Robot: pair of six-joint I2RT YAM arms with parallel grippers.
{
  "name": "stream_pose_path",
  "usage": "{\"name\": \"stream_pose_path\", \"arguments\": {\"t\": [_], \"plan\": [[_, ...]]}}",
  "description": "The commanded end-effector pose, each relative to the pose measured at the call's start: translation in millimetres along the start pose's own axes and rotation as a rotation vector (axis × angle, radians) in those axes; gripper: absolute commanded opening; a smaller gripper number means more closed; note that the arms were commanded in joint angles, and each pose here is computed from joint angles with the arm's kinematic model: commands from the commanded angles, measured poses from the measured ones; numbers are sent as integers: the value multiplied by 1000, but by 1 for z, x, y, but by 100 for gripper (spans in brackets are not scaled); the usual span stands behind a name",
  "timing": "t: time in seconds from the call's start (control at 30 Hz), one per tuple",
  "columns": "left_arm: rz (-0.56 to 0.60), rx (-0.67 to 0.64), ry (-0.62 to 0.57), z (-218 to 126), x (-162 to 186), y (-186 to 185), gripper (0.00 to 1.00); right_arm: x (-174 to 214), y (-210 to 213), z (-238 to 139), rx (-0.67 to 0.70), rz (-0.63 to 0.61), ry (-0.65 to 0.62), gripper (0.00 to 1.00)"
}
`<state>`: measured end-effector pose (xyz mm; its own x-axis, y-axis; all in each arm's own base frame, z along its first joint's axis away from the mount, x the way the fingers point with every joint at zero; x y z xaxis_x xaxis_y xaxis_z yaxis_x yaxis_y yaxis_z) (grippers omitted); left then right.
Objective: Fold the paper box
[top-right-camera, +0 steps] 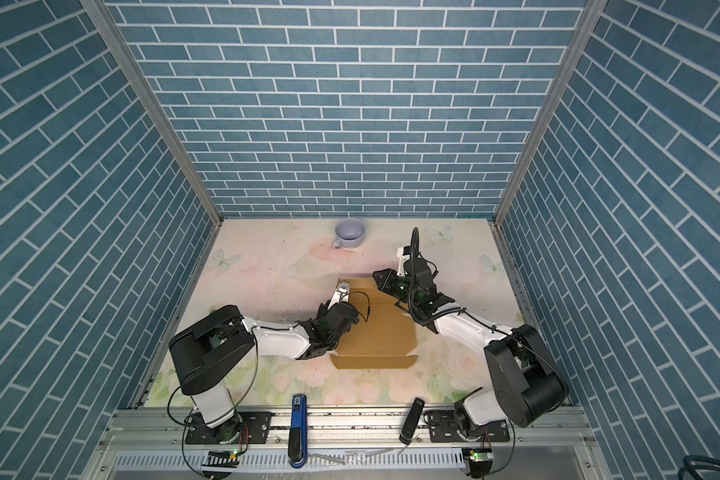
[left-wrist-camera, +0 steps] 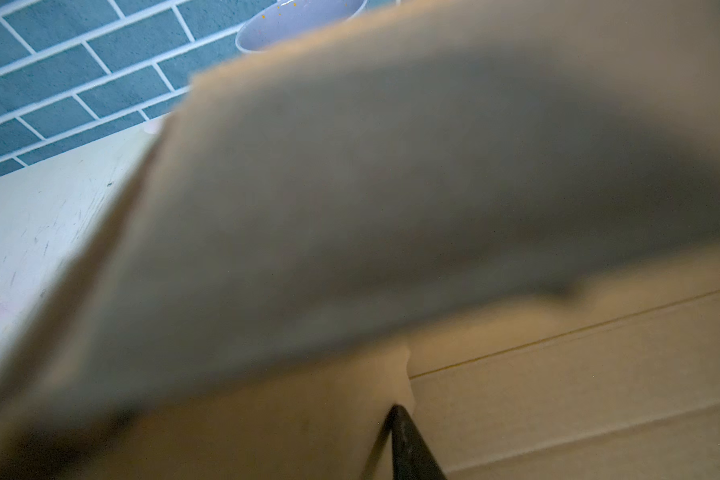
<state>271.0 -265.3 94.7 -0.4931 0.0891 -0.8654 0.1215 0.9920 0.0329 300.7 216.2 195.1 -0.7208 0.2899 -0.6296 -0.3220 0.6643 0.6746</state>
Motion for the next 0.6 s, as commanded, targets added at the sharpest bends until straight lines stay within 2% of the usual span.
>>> {"name": "stream_pose_path", "arguments": {"t": [0.0, 0.13, 0.57], "plan": [[7, -41, -4, 7, -2, 3, 31, 16, -14, 4, 50, 32, 49, 18], [11, -45, -10, 10, -1, 3, 25, 16, -14, 5, 51, 32, 50, 17], [6, -41, -32, 15, -9, -2, 14, 16, -15, 6, 63, 34, 61, 17]]}}
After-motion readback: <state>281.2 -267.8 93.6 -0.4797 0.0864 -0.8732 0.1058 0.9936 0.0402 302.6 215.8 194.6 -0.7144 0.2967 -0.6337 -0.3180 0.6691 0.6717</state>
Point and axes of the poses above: each gripper's point midway between its finger pads, its own z axis out along the fingers, its own y axis along the line the jaws close on, x = y × z, the point moved 7 cm from there along -z, back along the fingers, and after that the axes turned 9 degrees about -z, right-handed, at the moved point
